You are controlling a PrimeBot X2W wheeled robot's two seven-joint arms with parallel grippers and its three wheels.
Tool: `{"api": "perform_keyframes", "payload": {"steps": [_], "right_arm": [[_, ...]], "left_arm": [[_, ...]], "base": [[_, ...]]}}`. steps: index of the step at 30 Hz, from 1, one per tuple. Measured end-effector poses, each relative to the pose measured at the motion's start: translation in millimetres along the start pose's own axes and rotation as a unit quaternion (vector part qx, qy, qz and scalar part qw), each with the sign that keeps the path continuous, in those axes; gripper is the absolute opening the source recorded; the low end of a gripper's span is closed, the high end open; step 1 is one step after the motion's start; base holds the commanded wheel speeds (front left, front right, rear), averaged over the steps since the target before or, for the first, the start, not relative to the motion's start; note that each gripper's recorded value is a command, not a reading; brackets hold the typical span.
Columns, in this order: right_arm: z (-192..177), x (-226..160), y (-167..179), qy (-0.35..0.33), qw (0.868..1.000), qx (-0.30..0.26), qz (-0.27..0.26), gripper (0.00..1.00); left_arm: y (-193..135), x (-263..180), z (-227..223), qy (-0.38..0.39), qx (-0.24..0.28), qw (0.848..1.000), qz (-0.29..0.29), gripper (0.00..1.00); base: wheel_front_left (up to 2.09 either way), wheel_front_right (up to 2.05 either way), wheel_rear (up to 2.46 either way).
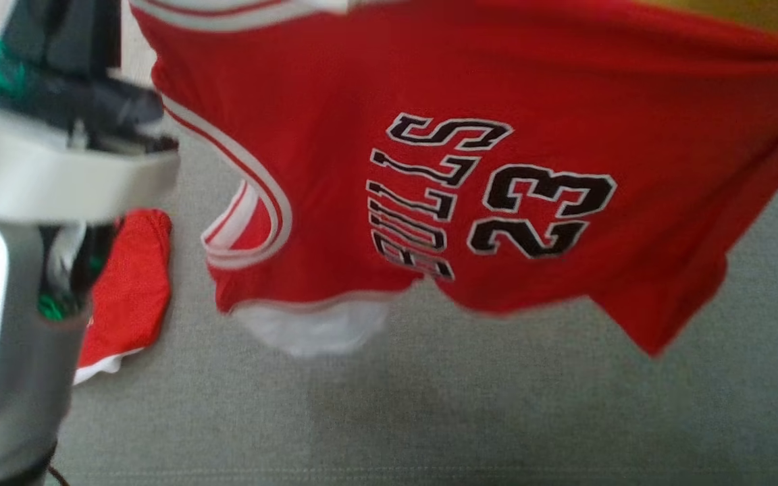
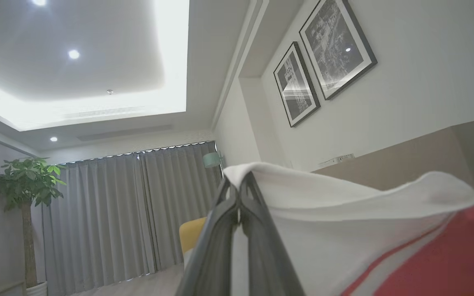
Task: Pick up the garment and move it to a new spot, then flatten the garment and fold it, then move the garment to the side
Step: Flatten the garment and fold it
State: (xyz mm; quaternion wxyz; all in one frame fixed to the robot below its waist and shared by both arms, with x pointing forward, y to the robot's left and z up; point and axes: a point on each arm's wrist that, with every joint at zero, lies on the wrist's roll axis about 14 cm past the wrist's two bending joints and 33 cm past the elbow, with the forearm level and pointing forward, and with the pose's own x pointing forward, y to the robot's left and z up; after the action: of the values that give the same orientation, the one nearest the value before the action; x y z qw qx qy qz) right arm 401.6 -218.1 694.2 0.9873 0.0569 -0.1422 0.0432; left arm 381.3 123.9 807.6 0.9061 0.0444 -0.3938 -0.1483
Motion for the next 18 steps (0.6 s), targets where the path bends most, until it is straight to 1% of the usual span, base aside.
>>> {"api": "perform_keyframes", "payload": {"steps": [2, 4, 9, 13, 18], "right_arm": [[2.1, -0.5, 0.1, 0.002, 1.000, 0.003, 0.001, 0.00], [-1.0, 0.1, 1.2, 0.008, 1.000, 0.008, 0.003, 0.00], [-16.1, 14.0, 6.1, 0.028, 0.999, 0.029, 0.014, 0.00], [-33.5, 39.0, 10.1, 0.046, 0.998, 0.045, 0.021, 0.00], [-44.2, 89.8, 18.3, 0.040, 0.997, 0.060, 0.033, 0.00]], "left_arm": [[0.6, 7.3, 2.0, -0.001, 0.003, 1.000, -0.004, 0.00], [0.8, 10.9, -5.5, 0.010, -0.002, 1.000, -0.007, 0.00], [-2.0, 15.6, -47.2, 0.061, -0.023, 0.998, -0.014, 0.00], [-2.3, 27.9, -86.3, 0.097, -0.027, 0.995, -0.023, 0.00], [9.6, 61.2, -122.2, 0.101, -0.024, 0.994, -0.017, 0.00]], "base": [[0.00, 0.00, 0.00], [0.00, 0.00, 0.00], [0.00, 0.00, 0.00], [0.00, 0.00, 0.00], [0.00, 0.00, 0.00]]}}
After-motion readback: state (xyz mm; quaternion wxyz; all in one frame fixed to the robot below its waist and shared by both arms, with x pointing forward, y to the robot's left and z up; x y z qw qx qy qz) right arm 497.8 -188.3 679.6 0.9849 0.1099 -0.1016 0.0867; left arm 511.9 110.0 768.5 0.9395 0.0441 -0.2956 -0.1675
